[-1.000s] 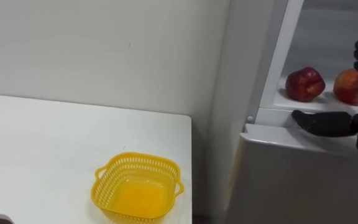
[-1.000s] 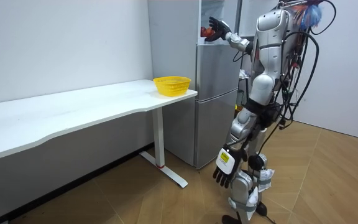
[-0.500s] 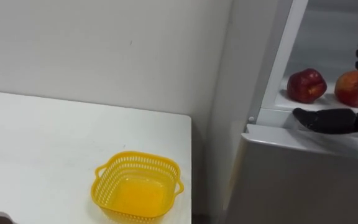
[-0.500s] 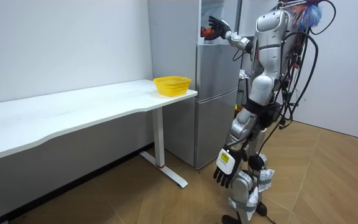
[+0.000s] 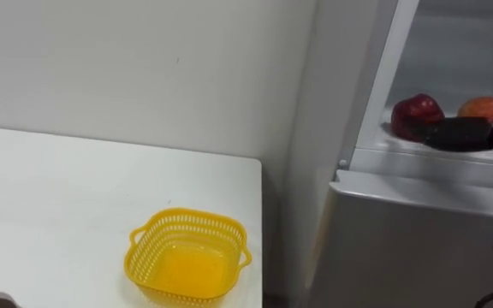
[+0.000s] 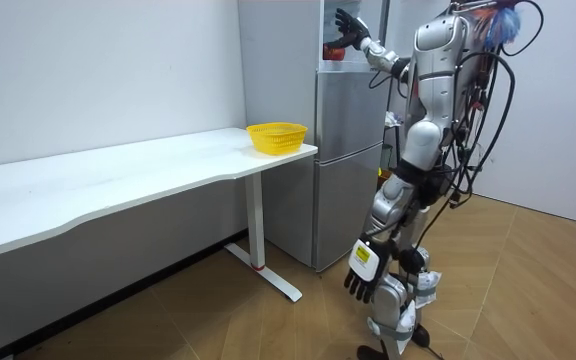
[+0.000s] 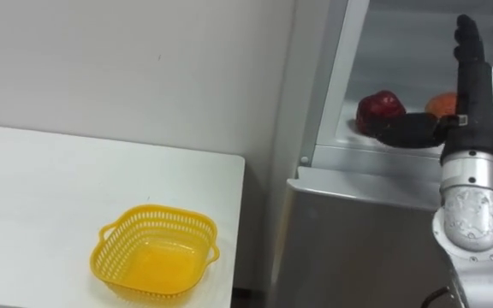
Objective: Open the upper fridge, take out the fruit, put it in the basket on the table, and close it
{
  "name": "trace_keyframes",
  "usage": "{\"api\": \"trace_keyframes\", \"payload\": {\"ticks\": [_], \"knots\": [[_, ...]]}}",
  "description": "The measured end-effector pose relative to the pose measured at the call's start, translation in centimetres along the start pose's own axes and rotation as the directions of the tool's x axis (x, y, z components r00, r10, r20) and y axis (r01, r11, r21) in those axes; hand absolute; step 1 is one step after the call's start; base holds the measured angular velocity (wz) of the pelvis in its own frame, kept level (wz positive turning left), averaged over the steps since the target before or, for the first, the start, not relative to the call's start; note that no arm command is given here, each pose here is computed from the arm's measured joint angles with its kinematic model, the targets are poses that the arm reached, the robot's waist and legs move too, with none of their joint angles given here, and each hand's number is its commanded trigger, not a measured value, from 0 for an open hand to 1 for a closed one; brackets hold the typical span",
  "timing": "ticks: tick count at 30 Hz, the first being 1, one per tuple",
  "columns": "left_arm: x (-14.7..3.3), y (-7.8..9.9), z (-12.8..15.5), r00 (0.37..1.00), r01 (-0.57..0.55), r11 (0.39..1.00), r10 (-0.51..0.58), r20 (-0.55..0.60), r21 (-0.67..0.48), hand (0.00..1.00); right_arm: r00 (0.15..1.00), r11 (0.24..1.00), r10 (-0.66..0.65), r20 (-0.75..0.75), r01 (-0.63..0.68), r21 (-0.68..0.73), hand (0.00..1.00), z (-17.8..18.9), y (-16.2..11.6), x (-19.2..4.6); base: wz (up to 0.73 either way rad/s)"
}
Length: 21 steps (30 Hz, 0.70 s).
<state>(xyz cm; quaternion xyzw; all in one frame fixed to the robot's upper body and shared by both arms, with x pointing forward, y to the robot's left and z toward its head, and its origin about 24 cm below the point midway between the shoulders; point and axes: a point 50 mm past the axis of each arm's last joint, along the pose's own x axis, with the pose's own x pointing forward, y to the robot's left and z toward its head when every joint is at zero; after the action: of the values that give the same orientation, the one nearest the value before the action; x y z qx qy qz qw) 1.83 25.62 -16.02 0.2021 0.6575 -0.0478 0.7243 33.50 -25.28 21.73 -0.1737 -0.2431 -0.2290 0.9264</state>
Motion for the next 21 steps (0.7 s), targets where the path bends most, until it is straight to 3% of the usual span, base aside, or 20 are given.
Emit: {"api": "trace_keyframes", "payload": {"ticks": [21], "knots": [[-0.01,0.28,0.12,1.0,-0.008,1.0,0.008,0.003,0.014,0.0,0.999,0.999,0.035,-0.003,-0.035,-0.011,0.0,-0.08,0.38,-0.03,0.02]]}}
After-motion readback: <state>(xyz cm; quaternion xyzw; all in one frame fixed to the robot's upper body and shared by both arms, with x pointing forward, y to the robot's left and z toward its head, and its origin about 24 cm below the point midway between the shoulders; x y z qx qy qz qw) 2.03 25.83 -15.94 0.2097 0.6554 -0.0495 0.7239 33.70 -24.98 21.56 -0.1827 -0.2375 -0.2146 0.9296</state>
